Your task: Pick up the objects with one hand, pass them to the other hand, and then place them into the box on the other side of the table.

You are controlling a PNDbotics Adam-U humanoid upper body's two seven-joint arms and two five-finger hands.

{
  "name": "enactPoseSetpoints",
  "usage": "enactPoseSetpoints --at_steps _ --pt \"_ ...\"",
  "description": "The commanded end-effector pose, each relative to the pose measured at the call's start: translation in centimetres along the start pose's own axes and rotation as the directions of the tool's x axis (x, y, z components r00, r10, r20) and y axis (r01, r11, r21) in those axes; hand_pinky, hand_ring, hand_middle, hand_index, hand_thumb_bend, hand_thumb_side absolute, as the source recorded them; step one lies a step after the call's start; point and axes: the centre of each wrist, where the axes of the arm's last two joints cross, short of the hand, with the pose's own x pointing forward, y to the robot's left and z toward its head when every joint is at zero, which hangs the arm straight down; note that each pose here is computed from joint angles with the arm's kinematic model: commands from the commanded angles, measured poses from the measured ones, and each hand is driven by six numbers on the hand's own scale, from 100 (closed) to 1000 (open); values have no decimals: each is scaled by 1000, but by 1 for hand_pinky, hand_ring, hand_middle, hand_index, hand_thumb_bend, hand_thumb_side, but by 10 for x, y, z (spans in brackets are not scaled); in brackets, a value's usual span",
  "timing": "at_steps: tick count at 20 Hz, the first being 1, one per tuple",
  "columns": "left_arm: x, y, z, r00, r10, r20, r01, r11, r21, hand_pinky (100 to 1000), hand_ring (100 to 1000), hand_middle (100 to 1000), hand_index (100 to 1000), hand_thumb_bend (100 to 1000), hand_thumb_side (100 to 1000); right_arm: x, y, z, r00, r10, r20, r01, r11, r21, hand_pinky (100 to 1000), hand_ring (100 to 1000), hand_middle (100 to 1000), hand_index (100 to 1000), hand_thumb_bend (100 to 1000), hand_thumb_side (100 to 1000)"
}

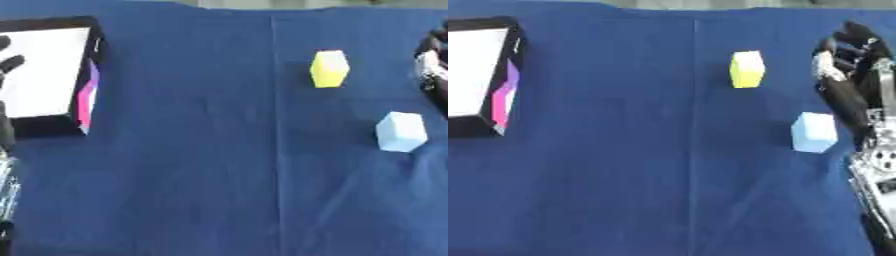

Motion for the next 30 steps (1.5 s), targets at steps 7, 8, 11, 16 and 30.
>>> enactPoseSetpoints --at_steps 7,8,11,16,30 --pt "8 1 -4 1000 -2 31 2 1000 -1 712 754 808 962 229 883 7 -4 -3 999 5 33 -5 1000 -7 838 825 825 894 100 458" --pt "8 1 -4 1000 -2 30 2 1000 -1 712 754 808 962 229 883 7 -5 -3 999 5 33 -5 1000 -8 838 825 826 894 100 457" --pt "7 1 -4 1000 3 27 -3 1000 0 712 753 808 962 231 884 9 -9 -7 999 8 49 -7 1000 -21 839 834 840 902 100 447" --pt "6 5 -6 999 -13 31 13 1000 10 712 753 808 962 232 883 18 -39 -18 985 147 87 -153 987 59 856 874 883 933 100 453" --pt "2 17 -4 997 -74 20 73 997 22 712 753 807 961 230 887 67 -112 -47 816 575 64 -514 670 535 906 934 933 948 130 364"
